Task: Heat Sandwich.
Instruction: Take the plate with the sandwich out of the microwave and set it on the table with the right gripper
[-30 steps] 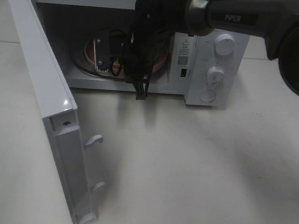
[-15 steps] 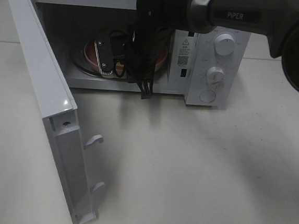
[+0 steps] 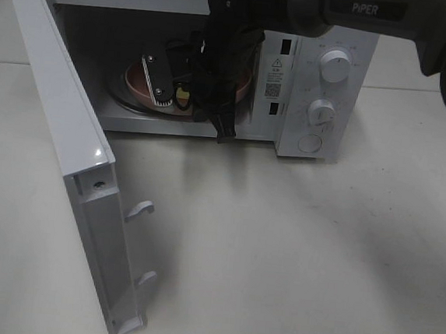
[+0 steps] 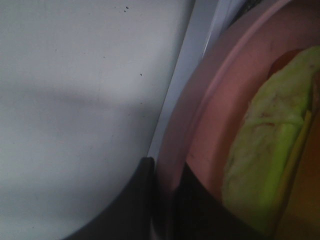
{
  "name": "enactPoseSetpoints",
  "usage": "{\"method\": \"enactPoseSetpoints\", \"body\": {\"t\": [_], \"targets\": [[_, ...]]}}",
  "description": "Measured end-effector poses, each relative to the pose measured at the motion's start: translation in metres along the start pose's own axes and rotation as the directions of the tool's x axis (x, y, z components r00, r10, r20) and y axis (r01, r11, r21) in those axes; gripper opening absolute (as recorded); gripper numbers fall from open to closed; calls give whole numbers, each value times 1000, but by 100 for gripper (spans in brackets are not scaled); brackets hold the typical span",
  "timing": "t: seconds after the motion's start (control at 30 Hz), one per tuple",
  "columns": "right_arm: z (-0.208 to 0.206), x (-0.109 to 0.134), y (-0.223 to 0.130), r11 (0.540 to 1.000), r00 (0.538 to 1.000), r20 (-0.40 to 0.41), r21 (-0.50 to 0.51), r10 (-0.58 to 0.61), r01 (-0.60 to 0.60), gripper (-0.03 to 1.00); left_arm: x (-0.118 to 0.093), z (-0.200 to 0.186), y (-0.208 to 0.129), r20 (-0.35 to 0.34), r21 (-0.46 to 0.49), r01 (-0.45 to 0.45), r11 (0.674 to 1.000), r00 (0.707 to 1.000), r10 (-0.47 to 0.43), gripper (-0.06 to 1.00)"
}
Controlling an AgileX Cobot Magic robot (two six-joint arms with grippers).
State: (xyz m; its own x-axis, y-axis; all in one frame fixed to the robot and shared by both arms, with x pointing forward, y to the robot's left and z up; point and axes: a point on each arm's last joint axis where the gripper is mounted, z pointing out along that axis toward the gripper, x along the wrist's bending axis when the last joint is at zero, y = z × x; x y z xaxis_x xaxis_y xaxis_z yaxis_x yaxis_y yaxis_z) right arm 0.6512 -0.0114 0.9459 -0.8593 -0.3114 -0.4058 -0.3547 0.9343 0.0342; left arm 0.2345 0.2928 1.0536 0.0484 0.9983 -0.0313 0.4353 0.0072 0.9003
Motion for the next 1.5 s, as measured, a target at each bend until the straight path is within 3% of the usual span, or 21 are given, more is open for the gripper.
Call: {"method": "enactPoseSetpoints", "body": {"t": [0.27, 0.6, 1.5], "targets": [[1, 15, -3, 998, 998, 13, -11, -54, 54, 8, 0, 0, 0, 0, 0, 0, 1000, 1000, 0, 99], [-18, 33, -8, 989, 986, 92, -31, -140, 143, 8, 0, 0, 0, 0, 0, 0, 1000, 1000, 0, 99], [-53, 84, -14, 969, 970, 74, -71, -231, 236, 8, 0, 0, 0, 0, 0, 0, 1000, 1000, 0, 99]]}}
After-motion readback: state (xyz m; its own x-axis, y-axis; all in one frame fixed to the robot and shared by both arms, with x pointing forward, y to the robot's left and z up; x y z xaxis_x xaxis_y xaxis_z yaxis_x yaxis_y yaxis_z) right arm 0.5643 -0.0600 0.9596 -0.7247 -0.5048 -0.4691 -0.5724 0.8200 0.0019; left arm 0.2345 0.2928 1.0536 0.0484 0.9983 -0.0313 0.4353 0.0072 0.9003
